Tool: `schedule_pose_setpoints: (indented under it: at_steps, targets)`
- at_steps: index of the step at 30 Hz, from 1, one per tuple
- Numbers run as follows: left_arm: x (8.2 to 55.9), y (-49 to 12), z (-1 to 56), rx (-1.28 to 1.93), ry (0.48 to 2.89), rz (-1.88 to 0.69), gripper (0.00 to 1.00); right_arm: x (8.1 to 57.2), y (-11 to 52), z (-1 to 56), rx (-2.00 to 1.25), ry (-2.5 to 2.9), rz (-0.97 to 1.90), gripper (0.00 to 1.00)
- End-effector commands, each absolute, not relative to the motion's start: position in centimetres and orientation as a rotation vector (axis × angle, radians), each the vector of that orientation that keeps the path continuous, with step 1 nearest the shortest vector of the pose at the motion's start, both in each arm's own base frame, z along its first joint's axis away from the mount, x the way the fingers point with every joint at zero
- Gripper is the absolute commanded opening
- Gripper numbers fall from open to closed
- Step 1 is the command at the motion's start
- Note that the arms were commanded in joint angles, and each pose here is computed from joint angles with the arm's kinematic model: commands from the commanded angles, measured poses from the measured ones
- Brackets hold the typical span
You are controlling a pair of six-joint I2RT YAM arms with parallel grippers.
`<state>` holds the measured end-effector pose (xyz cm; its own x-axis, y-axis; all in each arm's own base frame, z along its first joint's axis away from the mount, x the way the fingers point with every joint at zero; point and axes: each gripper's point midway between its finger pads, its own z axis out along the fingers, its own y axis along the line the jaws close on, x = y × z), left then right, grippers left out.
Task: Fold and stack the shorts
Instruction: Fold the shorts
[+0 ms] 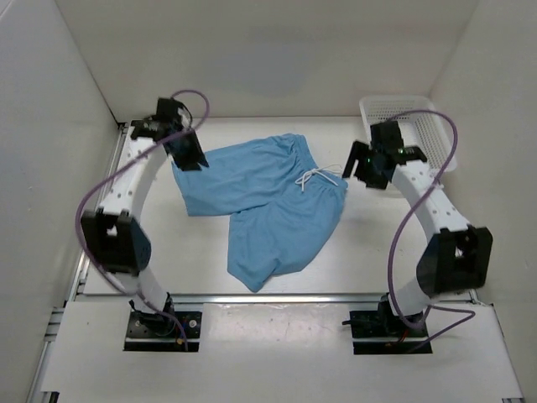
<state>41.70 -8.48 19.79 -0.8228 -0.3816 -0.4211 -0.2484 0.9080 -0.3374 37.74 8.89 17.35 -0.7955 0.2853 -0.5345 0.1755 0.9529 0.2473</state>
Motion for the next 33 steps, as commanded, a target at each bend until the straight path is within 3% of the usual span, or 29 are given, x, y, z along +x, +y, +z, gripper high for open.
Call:
schedule_pose_setpoints:
  at_steps: [1,2,4,6,7,8,9,11,13,16,17,19,20,21,24,33]
  targets:
    - [34.7,-12.4,16.8,-0.313,2.702,-0.441,0.31,33.6,8.9,13.0,0.337,2.610,0.303,0.78]
    - [32.9,-13.3,15.8,-0.306,2.738,-0.460,0.26,33.1,8.8,12.5,0.344,2.610,0.325,0.78]
    - [28.2,-15.6,11.4,-0.285,2.873,-0.461,0.33,31.3,8.7,10.6,0.364,2.654,0.378,0.78]
    - [25.4,-17.2,9.3,-0.262,2.937,-0.457,0.56,30.9,9.7,10.2,0.351,2.664,0.481,0.82]
    - [23.5,-17.6,7.6,-0.298,2.998,-0.475,0.78,31.0,10.1,9.8,0.346,2.672,0.510,0.84]
    - [23.3,-18.2,7.1,-0.291,2.991,-0.487,0.87,30.9,10.5,9.3,0.343,2.688,0.536,0.85]
    - [22.7,-18.6,5.9,-0.295,3.025,-0.470,0.93,31.3,10.9,8.4,0.340,2.702,0.562,0.85]
    - [21.9,-19.6,4.6,-0.272,3.062,-0.455,0.95,31.8,11.7,7.0,0.350,2.736,0.616,0.85]
    - [21.5,-20.0,2.6,-0.270,3.112,-0.402,0.91,33.0,12.0,6.3,0.343,2.726,0.631,0.81]
    - [21.6,-19.9,0.7,-0.283,3.151,-0.351,0.74,34.6,12.0,4.8,0.365,2.737,0.612,0.69]
    - [21.5,-19.8,0.4,-0.285,3.161,-0.342,0.65,34.7,12.0,3.6,0.377,2.768,0.606,0.60]
    - [22.0,-19.9,0.6,-0.283,3.144,-0.336,0.24,35.5,12.1,3.4,0.375,2.763,0.607,0.46]
    - [22.6,-19.5,0.8,-0.278,3.132,-0.344,0.10,35.4,12.1,3.0,0.379,2.773,0.605,0.38]
    - [22.9,-19.3,0.8,-0.289,3.133,-0.359,0.10,35.7,12.4,3.3,0.371,2.765,0.625,0.21]
    - [24.7,-16.5,3.2,-0.369,3.055,-0.337,0.10,35.6,12.4,4.5,0.359,2.734,0.632,0.00]
    - [32.6,-11.6,10.9,-0.412,2.870,-0.341,0.10,28.5,11.4,6.0,0.398,2.760,0.604,0.00]
